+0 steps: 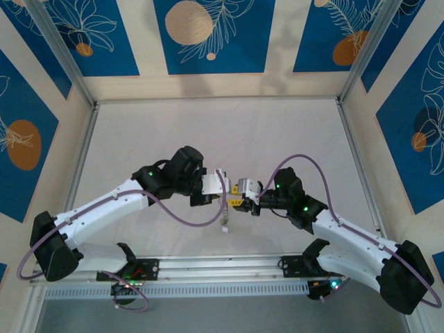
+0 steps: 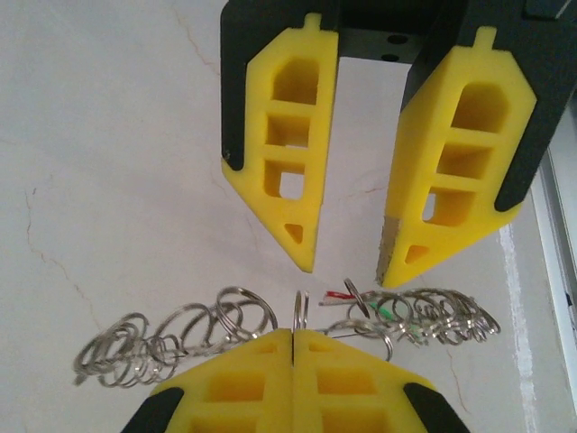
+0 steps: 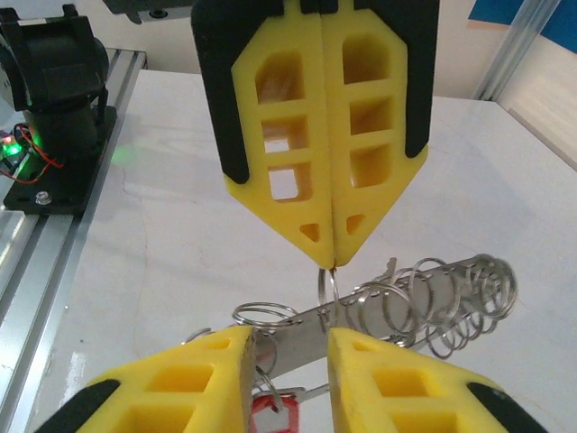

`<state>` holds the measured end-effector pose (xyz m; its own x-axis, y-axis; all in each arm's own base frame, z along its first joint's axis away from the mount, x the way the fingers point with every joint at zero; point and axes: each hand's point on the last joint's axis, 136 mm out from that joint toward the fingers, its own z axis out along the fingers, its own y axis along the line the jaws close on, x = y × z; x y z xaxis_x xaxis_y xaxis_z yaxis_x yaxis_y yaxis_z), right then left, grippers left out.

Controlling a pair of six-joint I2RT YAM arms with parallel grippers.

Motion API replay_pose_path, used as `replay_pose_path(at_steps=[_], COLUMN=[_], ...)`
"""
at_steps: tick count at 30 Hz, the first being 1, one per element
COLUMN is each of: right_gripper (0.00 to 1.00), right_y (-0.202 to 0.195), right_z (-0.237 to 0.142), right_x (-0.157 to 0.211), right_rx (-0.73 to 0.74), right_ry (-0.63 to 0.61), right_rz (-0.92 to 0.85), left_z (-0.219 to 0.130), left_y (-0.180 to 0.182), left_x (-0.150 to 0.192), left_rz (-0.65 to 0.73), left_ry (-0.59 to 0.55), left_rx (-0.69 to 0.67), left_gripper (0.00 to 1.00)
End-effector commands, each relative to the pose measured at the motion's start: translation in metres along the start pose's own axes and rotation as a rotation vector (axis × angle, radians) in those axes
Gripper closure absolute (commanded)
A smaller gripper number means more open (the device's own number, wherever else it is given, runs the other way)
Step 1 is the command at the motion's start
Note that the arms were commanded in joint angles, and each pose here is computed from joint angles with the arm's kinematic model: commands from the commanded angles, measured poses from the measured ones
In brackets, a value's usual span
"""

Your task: Put the keys on the keyring

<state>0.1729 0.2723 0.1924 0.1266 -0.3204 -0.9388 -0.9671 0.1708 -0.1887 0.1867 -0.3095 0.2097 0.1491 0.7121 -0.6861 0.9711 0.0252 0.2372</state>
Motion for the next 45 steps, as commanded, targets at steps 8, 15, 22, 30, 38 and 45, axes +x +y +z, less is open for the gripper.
replay_pose_path(at_steps=[8,15,22,30,38,45], right_gripper=[0.67,0.68,0.68,0.57,0.49,0.49], right_y=[-0.006,-0.008,0.003,0.005,-0.023,-0.043], right_z=[0.008,0.007,0.023,0.075,0.082,0.04], right_x=[0.011,0.028,0.034,0.04,0.028,0.016], right_rx=[0.021,0.015,-0.081,-0.155,-0.042,0.108], right_ry=[0.0,0.028,0.095,0.209,0.208,0.144], right_rz=[0.009,0.044,-0.008,-0.045,-0.01,0.074], left_z=[0.003,-0.008,-0.073,-0.065,-0.01,0.034], left_y=[-0.008,0.034,0.08,0.049,0.051,0.037], left_x=[-0.01,0.025,0.11,0.2,0.229,0.232], left_rz=[0.021,-0.271,-0.86,-1.532,-1.668,-1.621], left_ry=[-0.055,0.004,0.039,0.131,0.149,0.265], left_rx=[0.046,-0.146,-0.495,-0.415,-0.292,-0.248], left_gripper=[1.0,0.89,0.47,0.19,0.13,0.19])
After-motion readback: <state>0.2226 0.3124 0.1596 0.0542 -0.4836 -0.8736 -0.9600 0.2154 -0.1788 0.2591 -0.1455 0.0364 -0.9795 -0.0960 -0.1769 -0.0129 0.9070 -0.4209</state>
